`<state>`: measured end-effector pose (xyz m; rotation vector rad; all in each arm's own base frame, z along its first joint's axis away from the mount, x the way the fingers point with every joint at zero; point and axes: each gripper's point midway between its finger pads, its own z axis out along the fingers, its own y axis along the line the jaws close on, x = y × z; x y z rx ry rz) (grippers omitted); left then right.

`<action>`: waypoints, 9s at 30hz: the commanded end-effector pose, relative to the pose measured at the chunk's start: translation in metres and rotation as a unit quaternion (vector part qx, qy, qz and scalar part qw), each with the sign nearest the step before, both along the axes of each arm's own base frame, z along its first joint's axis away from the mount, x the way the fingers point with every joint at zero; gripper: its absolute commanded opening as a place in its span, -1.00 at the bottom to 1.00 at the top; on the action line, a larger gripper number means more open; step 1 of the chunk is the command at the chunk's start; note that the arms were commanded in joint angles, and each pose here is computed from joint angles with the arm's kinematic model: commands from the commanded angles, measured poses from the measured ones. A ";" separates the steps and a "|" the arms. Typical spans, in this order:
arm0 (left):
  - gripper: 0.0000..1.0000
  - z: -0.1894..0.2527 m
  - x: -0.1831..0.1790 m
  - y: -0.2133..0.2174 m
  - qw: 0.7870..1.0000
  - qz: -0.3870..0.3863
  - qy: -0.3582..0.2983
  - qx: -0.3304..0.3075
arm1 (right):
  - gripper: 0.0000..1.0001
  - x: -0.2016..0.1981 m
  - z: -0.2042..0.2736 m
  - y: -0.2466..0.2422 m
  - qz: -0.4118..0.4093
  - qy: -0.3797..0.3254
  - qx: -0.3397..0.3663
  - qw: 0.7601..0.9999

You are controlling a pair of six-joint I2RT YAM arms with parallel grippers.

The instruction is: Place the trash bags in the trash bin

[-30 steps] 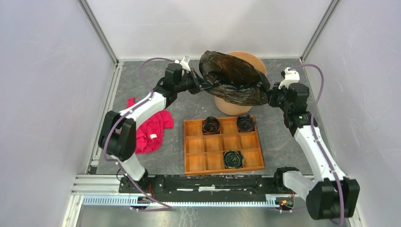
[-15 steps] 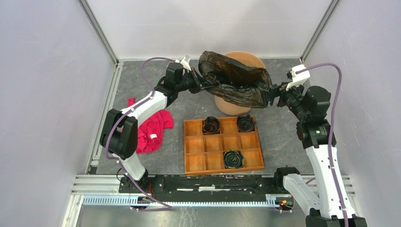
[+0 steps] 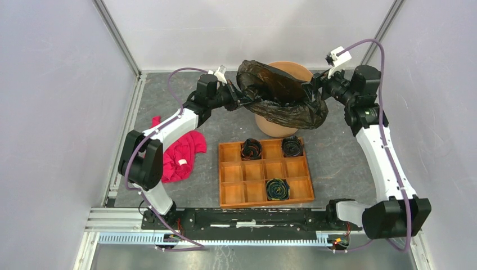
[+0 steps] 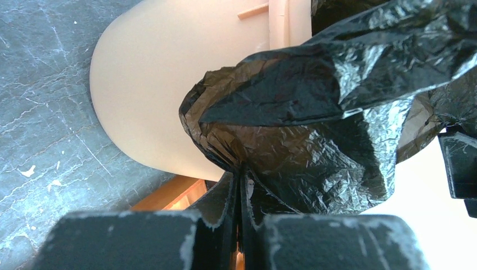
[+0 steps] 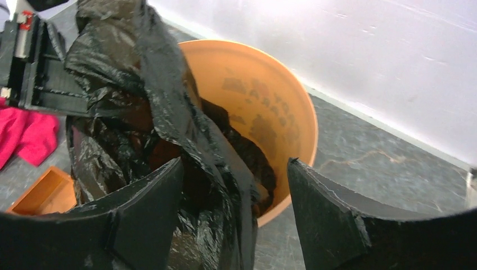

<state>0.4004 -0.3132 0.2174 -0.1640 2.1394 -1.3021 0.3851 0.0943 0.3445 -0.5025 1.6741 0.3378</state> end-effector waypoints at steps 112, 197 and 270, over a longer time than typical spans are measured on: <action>-0.31 0.120 0.152 -0.052 0.959 0.031 -0.269 0.079 | -0.99 0.004 -0.099 -0.065 -0.031 0.089 0.241 0.966; 0.31 0.025 0.008 0.010 0.943 -0.021 0.034 -0.330 | 0.81 -0.050 -0.104 0.026 0.066 0.098 0.261 0.958; -0.63 -0.050 -0.007 0.037 0.993 0.064 0.005 0.099 | -0.34 -0.032 -0.188 0.005 -0.034 0.179 0.116 0.976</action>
